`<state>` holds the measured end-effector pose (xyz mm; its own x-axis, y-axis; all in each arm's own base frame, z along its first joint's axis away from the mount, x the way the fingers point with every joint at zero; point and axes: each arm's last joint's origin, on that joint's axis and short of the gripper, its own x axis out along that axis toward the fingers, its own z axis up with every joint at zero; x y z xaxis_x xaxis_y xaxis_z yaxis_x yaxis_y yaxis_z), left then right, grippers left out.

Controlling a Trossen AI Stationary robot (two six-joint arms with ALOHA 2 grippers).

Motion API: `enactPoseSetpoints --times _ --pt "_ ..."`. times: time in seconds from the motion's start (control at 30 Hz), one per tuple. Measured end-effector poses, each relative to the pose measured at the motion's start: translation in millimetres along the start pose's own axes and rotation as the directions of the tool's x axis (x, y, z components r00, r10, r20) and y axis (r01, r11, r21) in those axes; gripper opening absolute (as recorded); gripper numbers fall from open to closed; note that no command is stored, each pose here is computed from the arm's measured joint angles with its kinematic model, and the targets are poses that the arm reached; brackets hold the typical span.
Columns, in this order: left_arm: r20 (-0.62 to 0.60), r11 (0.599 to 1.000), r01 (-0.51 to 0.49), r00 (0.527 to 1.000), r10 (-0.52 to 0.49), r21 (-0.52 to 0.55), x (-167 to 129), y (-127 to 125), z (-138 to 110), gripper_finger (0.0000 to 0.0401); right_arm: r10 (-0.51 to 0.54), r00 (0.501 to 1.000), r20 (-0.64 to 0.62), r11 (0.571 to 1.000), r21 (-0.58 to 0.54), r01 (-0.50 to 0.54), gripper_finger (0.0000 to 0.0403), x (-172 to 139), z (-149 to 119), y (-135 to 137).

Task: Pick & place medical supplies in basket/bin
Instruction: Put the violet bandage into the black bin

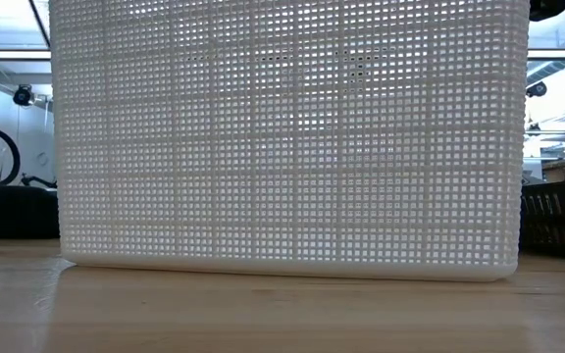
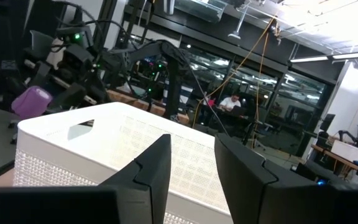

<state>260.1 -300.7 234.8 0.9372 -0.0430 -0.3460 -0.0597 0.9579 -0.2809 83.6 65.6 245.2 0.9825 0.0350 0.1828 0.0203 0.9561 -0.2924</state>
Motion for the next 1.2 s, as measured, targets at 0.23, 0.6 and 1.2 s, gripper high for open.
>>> enactPoseSetpoints --times 0.23,0.6,1.2 --pt "0.026 0.996 -0.028 0.999 0.026 0.085 19 -3 -24 0.0200 -0.001 1.000 -0.001 1.000 0.000 0.001 0.0128 0 0 0" --pt "0.053 0.992 -0.087 0.995 0.083 0.088 58 7 -49 0.0209 -0.001 1.000 -0.001 1.000 -0.001 0.001 0.0121 0 0 0" --pt "0.009 0.973 -0.187 0.982 0.187 0.136 94 34 -68 0.0207 0.000 1.000 0.000 1.000 0.000 0.000 0.0127 0 0 0"
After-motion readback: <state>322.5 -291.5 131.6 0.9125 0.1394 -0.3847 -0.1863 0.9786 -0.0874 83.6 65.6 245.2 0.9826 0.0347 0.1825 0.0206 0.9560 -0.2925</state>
